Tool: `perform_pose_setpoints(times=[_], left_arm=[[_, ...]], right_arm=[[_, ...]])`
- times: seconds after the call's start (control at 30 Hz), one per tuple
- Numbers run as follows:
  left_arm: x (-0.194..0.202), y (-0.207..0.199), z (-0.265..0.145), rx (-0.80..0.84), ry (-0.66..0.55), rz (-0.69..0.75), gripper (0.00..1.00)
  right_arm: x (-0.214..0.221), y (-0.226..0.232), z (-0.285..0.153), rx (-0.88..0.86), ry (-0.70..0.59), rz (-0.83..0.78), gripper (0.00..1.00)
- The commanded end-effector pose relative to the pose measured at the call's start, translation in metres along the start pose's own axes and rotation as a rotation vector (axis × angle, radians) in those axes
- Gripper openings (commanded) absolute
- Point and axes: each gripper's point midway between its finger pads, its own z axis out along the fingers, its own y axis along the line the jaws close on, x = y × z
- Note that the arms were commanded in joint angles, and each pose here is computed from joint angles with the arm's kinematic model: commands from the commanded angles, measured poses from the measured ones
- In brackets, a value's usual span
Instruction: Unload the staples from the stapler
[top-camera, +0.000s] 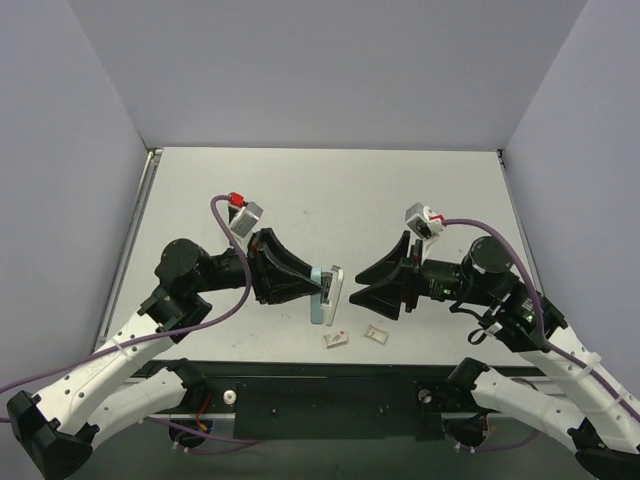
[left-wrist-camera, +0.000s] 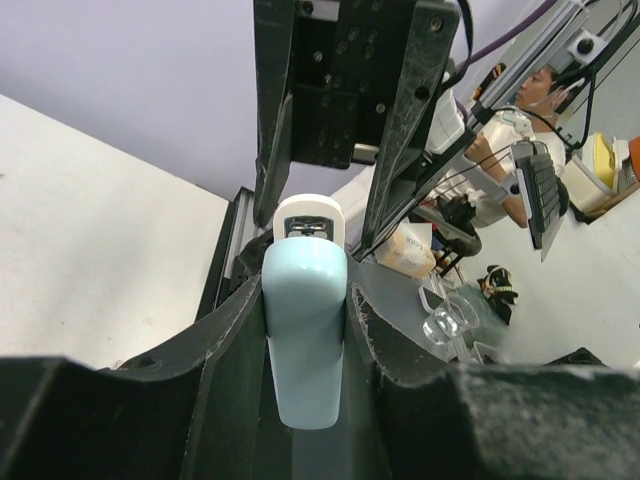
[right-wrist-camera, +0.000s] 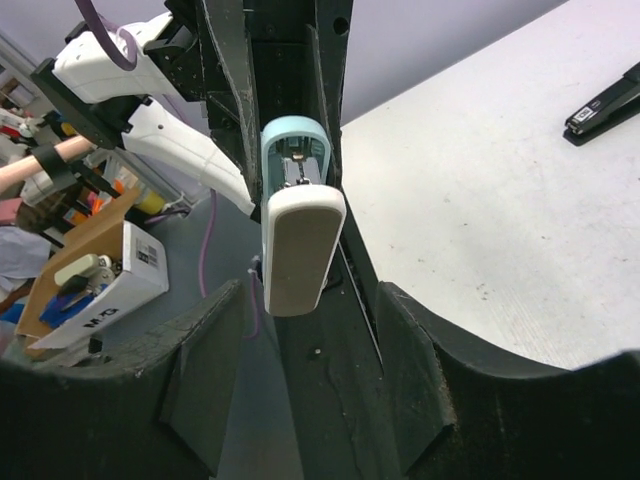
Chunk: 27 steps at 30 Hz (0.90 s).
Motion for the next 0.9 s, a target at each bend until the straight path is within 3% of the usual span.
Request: perform_pose_setpoints(times=[0.0,0.43,0.87], left_arm=[[-0.004,-0.022,-0.003,0.064,0.037,0.087,0.0],[0.023,-0.028,-0.008,0.122,0.195,0.107,0.0],[0.035,-0.023,-0.005,0.116,0.249,0.09,0.0]], right_arm=[[-0.017,0.005,-0.011,0.024,-0.007,-0.1,0.5],[-0.02,0.029,0.003,-0.135,0.151,-0.087,0.51],[-0.006,0.028,0.024,-0.193,0.257,-0.037,0.49]])
